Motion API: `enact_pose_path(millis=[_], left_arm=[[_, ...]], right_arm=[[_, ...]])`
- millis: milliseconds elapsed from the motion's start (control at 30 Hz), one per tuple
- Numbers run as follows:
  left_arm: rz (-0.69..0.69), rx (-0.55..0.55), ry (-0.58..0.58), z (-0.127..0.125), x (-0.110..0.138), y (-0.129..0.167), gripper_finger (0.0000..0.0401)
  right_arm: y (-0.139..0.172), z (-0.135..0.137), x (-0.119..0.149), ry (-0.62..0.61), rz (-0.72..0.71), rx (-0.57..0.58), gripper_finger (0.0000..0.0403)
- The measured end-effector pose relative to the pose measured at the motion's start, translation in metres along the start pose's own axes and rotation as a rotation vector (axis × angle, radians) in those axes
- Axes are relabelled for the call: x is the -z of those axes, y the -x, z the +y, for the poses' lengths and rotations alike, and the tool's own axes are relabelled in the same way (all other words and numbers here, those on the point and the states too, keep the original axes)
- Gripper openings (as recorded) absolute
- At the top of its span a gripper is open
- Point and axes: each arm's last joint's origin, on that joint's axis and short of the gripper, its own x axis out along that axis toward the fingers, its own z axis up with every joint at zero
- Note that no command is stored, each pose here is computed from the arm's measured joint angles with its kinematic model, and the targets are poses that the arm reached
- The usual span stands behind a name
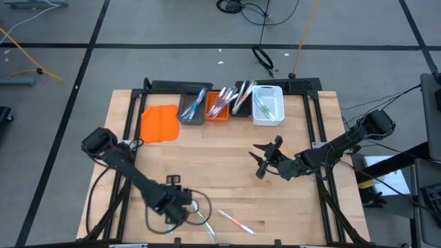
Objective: Pick & Place Toothbrushes
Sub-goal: Put the blue toothbrush into the gray bin
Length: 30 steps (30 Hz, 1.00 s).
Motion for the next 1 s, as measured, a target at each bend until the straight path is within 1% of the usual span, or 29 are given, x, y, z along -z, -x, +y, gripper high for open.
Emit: enact_pose_path(millis=[67,133,300,400,633,733,833,900,1000], left_arm=[[0.008,-0.004,0.031,-0.009,0.010,0.003,0.0184],[0.025,-0.020,0.086,-0.017,0.021,0.005,0.0184],[0.056,-0.075,0.340,-0.030,0.045,0.010,0.0184],[0.045,-0.072,0.497,-0.039,0.056,0.012,0.0184],[0.043,-0.064,0.852,-0.050,0.071,0.015,0.0184],[0.011,-0.067,0.944,-0.053,0.074,0.016,0.0184],[-0.037,-0.069,1.077,-0.053,0.075,0.016,0.0184],[-0.042,-0.068,1.153,-0.053,0.074,0.016,0.0184],[-0.045,-0.077,1.234,-0.053,0.074,0.014,0.0184]], right_arm=[[0.000,0.000,0.000,-0.016,0.000,0.000,0.0155],[0.000,0.000,0.000,-0.027,0.000,0.000,0.0155],[0.000,0.000,0.000,-0.038,0.002,-0.004,0.0155],[0.000,0.001,0.000,-0.039,0.008,-0.024,0.0155],[0.000,0.001,-0.001,-0.073,0.001,-0.027,0.0155],[0.000,0.002,-0.001,-0.074,0.010,-0.050,0.0155],[0.000,0.002,-0.001,-0.075,0.011,-0.053,0.0155],[0.000,0.002,-0.001,-0.075,0.011,-0.053,0.0155],[0.000,0.002,-0.001,-0.075,0.011,-0.054,0.0155]])
